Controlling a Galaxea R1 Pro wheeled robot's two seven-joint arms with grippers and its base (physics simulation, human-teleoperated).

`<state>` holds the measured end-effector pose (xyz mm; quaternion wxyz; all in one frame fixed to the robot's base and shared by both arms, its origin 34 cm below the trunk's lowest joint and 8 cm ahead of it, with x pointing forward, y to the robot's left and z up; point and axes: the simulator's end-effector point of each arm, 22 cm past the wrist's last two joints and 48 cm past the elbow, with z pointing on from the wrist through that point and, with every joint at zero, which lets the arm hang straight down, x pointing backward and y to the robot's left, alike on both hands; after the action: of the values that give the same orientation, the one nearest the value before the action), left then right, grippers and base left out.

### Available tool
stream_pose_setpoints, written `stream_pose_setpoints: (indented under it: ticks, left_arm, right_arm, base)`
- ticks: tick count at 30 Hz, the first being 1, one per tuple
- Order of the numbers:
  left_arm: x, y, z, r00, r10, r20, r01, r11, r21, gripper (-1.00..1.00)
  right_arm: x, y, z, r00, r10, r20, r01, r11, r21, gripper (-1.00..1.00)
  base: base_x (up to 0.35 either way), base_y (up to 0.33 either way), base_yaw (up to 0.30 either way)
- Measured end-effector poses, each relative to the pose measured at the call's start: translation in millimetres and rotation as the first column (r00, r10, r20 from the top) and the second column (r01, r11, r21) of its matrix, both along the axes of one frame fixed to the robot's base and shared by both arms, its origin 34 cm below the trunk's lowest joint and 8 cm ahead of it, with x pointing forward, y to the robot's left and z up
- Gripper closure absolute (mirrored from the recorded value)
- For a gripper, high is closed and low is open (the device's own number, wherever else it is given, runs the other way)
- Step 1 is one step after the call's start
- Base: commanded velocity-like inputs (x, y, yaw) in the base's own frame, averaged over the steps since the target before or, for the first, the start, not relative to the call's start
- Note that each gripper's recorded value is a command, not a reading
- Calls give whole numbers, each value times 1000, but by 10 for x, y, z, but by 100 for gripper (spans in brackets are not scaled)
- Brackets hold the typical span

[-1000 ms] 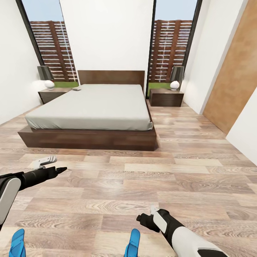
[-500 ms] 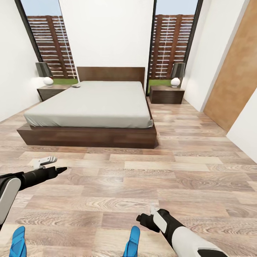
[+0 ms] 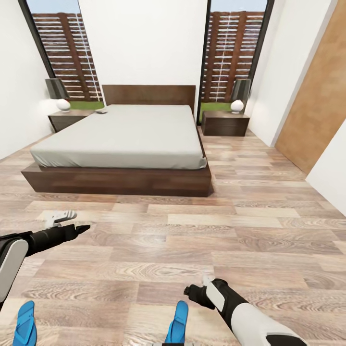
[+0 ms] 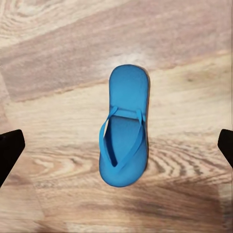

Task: In the bedroom, move the book from the bed onto either nightstand, and place the two sandals side by side next to the bed.

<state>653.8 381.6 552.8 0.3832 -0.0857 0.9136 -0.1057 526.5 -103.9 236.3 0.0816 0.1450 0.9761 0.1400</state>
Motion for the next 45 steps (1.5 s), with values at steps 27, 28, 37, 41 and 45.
stream_pose_setpoints:
  ticks: [27,28,37,41,45]
  left_arm:
    - [-1,-3,-257,999,-1,-46,1,1000,4,-100]
    - [-1,-3,-266,999,-1,-48,2,1000,4,-100]
    - [-3,-4,-350,998,-2,-63,2,1000,4,-100]
    - [-5,-4,-387,998,-2,-70,2,1000,4,-100]
    - [-7,-4,-424,997,-2,-76,2,1000,4,-100]
  right_arm:
    - [180,3,16,999,32,-24,-32,999,12,-100]
    - [177,3,10,999,32,-25,-32,999,12,-100]
    - [139,3,-51,999,34,-40,-33,999,13,-100]
    - [120,4,-79,998,34,-46,-34,999,14,-100]
    - [100,6,-108,998,34,-52,-34,999,15,-100]
  base:
    - [0,0,0]
    - [0,0,0]
    - [0,0,0]
    - [0,0,0]
    - [0,0,0]
